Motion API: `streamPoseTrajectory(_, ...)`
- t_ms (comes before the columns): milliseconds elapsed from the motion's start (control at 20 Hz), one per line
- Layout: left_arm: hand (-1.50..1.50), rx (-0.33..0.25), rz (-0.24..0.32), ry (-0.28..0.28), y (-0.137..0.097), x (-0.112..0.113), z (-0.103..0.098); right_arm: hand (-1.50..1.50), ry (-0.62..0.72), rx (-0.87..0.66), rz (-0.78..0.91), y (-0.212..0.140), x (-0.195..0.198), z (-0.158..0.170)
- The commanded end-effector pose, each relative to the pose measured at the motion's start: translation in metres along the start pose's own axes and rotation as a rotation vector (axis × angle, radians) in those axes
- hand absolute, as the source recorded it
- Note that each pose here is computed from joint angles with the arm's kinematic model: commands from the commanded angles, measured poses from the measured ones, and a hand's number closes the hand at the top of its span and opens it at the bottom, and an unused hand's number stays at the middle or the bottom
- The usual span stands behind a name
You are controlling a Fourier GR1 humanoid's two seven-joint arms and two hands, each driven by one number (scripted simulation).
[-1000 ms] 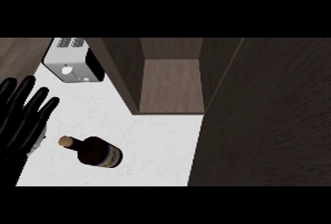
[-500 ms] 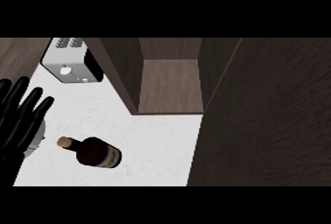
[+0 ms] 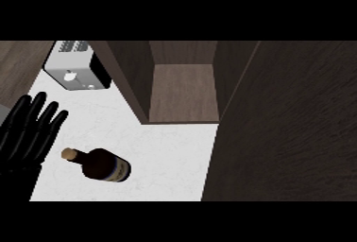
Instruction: Pick up the wine, place it into the cabinet and close the cabinet
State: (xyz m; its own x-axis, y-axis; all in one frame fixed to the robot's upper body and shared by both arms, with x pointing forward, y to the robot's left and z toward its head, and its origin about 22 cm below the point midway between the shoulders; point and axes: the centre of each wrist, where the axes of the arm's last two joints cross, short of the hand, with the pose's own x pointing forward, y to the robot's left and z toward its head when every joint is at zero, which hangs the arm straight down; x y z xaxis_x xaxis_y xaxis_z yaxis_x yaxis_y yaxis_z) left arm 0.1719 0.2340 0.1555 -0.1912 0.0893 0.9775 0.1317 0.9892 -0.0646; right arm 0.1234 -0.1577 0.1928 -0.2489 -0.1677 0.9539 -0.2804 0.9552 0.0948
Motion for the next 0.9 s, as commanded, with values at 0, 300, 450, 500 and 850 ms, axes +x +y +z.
streamPoseTrajectory(0,-1.5,0.024,-0.005,0.01,0.014,-0.027,0.003,-1.5,-0.116,-0.079,0.046,-0.001,0.027,0.017)
streamPoseTrajectory(300,-1.5,0.053,-0.031,0.024,0.033,-0.06,0.014,-1.5,-0.094,-0.055,0.062,-0.005,0.034,0.03)
streamPoseTrajectory(450,-1.5,0.068,-0.027,0.025,0.04,-0.064,0.021,-1.5,-0.105,-0.046,0.058,-0.002,0.038,0.031)
streamPoseTrajectory(500,-1.5,0.073,-0.035,0.026,0.05,-0.078,0.022,-1.5,-0.099,-0.065,0.074,-0.002,0.027,0.025)
streamPoseTrajectory(850,-1.5,0.08,-0.038,0.075,0.055,-0.104,0.027,-1.5,-0.105,-0.04,0.083,0.002,0.034,0.026)
